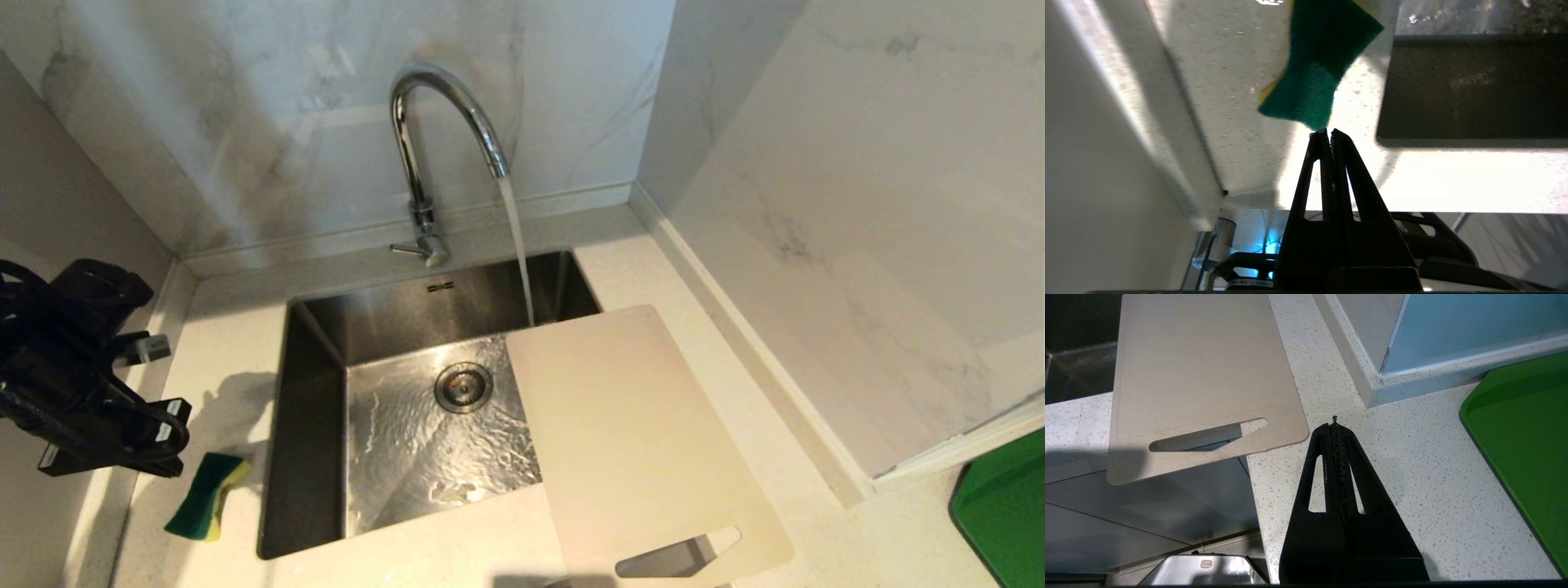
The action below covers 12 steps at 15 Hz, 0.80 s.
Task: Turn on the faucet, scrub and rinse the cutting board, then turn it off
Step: Pick up the cleaning cloth
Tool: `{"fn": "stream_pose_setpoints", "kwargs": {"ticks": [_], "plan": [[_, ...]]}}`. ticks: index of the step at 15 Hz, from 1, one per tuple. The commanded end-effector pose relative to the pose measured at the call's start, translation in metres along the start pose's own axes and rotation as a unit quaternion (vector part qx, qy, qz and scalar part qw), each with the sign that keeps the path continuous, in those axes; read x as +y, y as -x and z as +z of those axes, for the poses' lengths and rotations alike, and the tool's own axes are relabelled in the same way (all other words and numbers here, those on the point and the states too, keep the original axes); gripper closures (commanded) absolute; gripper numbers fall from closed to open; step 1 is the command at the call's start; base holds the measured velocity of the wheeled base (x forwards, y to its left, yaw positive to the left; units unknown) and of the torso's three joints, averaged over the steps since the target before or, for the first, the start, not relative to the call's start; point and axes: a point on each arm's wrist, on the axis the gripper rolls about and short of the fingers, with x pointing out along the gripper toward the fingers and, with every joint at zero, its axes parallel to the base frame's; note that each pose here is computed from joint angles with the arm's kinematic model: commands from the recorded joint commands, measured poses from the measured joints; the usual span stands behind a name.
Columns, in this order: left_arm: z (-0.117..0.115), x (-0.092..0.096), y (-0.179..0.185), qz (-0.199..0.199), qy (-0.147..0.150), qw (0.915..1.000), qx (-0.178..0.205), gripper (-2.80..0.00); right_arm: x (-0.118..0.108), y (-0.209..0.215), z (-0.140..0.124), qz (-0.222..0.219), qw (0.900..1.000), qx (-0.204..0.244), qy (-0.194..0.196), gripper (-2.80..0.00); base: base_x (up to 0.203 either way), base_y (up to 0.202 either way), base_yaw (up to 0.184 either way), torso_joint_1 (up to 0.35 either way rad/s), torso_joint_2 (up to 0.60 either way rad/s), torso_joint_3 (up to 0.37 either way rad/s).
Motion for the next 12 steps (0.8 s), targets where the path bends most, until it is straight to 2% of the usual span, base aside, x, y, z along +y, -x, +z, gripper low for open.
{"fn": "stream_pose_setpoints", "kwargs": {"ticks": [1, 5, 12], "plan": [[0.004, -0.001, -0.015, -0.005, 0.003, 0.9996, 0.026, 0.0, 0.0, 0.0, 0.0, 0.0, 1.0, 0.0, 0.0, 0.0, 0.0, 0.0, 0.0, 0.0, 0.0, 0.0], [0.009, -0.001, -0.033, -0.001, 0.004, 0.999, 0.045, 0.0, 0.0, 0.0, 0.0, 0.0, 1.0, 0.0, 0.0, 0.0, 0.0, 0.0, 0.0, 0.0, 0.0, 0.0], [0.015, -0.003, -0.043, -0.003, 0.003, 0.9993, 0.037, 0.0, 0.0, 0.0, 0.0, -0.001, 1.0, 0.0, 0.0, 0.0, 0.0, 0.0, 0.0, 0.0, 0.0, 0.0]]}}
